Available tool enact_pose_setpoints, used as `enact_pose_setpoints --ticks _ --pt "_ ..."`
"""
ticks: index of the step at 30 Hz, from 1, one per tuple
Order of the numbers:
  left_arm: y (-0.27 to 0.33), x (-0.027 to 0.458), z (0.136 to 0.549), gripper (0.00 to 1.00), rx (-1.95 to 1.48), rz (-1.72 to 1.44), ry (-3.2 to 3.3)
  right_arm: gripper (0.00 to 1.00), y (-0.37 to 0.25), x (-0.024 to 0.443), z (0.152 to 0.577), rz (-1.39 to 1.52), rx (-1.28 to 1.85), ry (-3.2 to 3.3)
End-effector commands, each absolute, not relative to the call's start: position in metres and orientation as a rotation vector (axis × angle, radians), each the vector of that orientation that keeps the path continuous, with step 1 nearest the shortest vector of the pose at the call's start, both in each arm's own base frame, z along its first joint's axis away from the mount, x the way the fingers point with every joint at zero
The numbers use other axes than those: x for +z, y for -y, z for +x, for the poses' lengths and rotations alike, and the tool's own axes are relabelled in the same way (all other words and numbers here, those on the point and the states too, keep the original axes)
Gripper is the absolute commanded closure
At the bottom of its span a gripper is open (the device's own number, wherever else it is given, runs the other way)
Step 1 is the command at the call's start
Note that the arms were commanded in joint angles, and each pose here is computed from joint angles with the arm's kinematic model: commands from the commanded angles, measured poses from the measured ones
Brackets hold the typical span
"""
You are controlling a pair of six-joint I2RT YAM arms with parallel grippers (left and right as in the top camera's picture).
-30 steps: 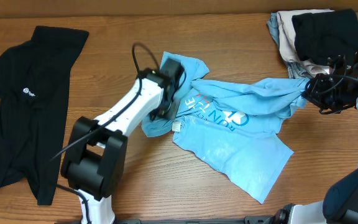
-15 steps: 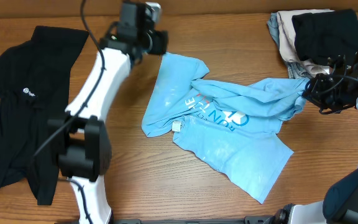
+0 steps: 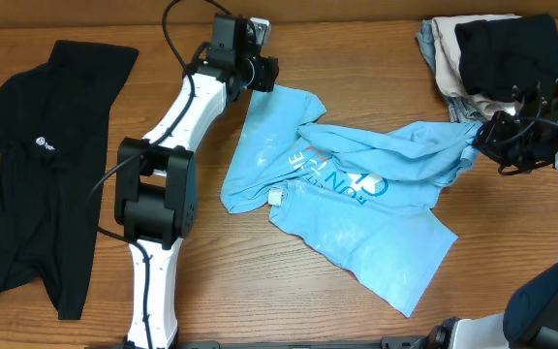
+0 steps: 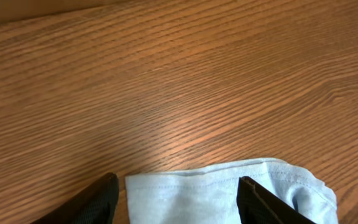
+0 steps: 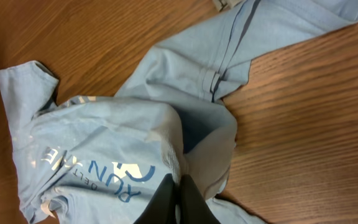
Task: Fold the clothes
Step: 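Grasp the T-shirt's upper left hem with the left gripper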
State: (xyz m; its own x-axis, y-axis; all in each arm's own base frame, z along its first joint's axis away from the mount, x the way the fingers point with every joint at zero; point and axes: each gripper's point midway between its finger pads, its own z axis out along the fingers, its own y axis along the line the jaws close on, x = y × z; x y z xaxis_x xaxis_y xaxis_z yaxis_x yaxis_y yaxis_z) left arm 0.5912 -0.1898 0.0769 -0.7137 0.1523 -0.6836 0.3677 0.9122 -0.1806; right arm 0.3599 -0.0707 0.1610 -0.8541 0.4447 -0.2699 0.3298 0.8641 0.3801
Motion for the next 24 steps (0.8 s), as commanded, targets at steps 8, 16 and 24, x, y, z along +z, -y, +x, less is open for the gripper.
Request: enact_pose_setpoints --ticks 8,16,24 --pt "0.188 0.050 0.597 0.37 -0.365 0.390 -2.391 0.96 0.071 0.171 0.362 0.555 0.447 -2.652" --pt "0.177 0.034 0.594 0.37 -0.275 0.396 -2.434 0.96 0.073 0.169 0.361 0.559 0.432 -2.657" --pt "0.178 0.015 0.586 0.43 -0.269 0.439 -2.478 0.96 0.073 0.169 0.361 0.560 0.432 -2.658"
